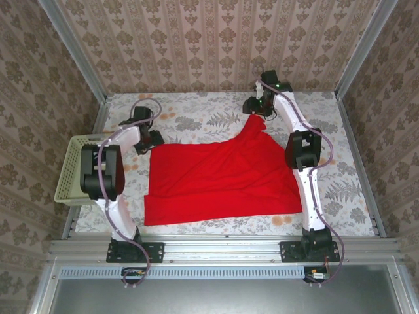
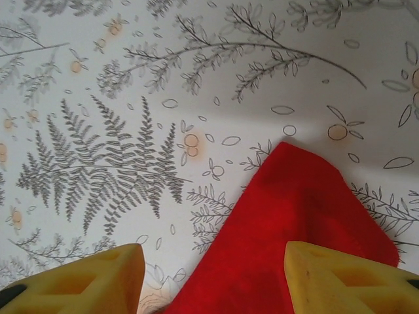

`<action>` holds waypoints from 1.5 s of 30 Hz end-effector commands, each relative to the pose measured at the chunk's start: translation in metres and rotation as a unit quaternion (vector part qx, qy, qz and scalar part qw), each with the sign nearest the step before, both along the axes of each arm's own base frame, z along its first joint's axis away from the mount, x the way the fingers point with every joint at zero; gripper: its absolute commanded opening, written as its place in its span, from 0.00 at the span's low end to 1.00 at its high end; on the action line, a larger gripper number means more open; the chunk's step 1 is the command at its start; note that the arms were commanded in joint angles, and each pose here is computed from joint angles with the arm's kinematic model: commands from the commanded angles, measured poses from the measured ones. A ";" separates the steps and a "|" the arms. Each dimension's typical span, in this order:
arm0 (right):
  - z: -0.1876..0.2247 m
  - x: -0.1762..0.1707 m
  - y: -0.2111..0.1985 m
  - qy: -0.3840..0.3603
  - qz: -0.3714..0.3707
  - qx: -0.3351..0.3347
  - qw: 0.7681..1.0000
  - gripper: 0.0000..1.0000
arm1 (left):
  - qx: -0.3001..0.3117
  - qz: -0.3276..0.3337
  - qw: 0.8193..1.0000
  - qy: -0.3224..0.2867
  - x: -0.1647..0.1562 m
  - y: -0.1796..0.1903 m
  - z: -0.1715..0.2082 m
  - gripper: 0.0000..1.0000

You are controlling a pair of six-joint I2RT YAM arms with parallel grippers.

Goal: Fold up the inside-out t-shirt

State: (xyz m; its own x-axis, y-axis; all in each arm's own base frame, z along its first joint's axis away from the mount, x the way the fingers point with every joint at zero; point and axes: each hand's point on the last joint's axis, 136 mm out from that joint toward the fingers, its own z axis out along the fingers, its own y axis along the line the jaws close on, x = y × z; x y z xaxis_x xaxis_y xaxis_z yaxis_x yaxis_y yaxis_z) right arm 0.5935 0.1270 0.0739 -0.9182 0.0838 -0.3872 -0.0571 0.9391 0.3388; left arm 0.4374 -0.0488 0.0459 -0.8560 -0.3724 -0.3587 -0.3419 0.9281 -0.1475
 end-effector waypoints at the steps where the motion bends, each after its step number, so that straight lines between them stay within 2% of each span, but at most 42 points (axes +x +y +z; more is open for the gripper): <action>1: -0.006 -0.004 0.005 0.015 0.004 0.012 1.000 0.56 | 0.000 -0.019 1.000 0.005 0.013 -0.002 -0.009 0.62; 5: -0.012 -0.007 0.009 0.023 0.012 0.014 1.000 0.47 | -0.002 -0.024 1.000 0.015 0.018 -0.004 -0.023 0.51; 9: -0.017 -0.009 0.009 0.030 0.013 0.012 0.999 0.32 | -0.004 -0.026 0.999 0.019 0.022 -0.006 -0.031 0.37; 16: -0.004 -0.004 0.007 0.010 0.014 0.004 1.000 0.07 | -0.006 -0.026 1.000 0.005 0.025 -0.005 -0.021 0.09; 19: 0.010 0.001 0.002 -0.013 0.011 -0.011 1.000 0.00 | -0.014 -0.021 1.000 -0.010 0.023 -0.004 -0.011 0.01; 25: 0.041 0.007 -0.009 -0.050 0.000 -0.029 0.998 0.00 | -0.018 -0.009 0.999 -0.044 0.017 0.005 0.019 0.00; 35: 0.066 0.002 -0.015 -0.069 -0.007 -0.014 0.998 0.00 | -0.037 0.006 0.997 -0.063 0.006 0.018 0.033 0.00; 37: 0.063 0.002 -0.020 -0.061 -0.019 -0.009 0.998 0.25 | -0.037 0.005 0.997 -0.062 0.005 0.018 0.032 0.00; 39: 0.055 0.002 -0.021 -0.050 -0.018 -0.004 0.999 0.39 | -0.040 0.004 0.997 -0.060 0.005 0.018 0.030 0.00; 42: 0.037 0.000 -0.020 -0.030 -0.014 -0.004 0.999 0.45 | -0.046 0.002 0.997 -0.059 0.006 0.015 0.028 0.00; 45: 0.020 -0.002 -0.019 -0.012 -0.014 -0.006 1.000 0.45 | -0.049 0.004 0.997 -0.060 0.007 0.015 0.027 0.00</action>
State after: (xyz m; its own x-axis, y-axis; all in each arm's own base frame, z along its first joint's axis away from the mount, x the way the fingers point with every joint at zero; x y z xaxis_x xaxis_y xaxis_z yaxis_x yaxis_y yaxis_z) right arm 0.5948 0.1083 0.1127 -0.8840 0.0964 -0.4574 -0.0607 0.9465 0.3169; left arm 0.4443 -0.0333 0.0726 -0.8139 -0.3961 -0.4251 -0.3140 0.9154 -0.2518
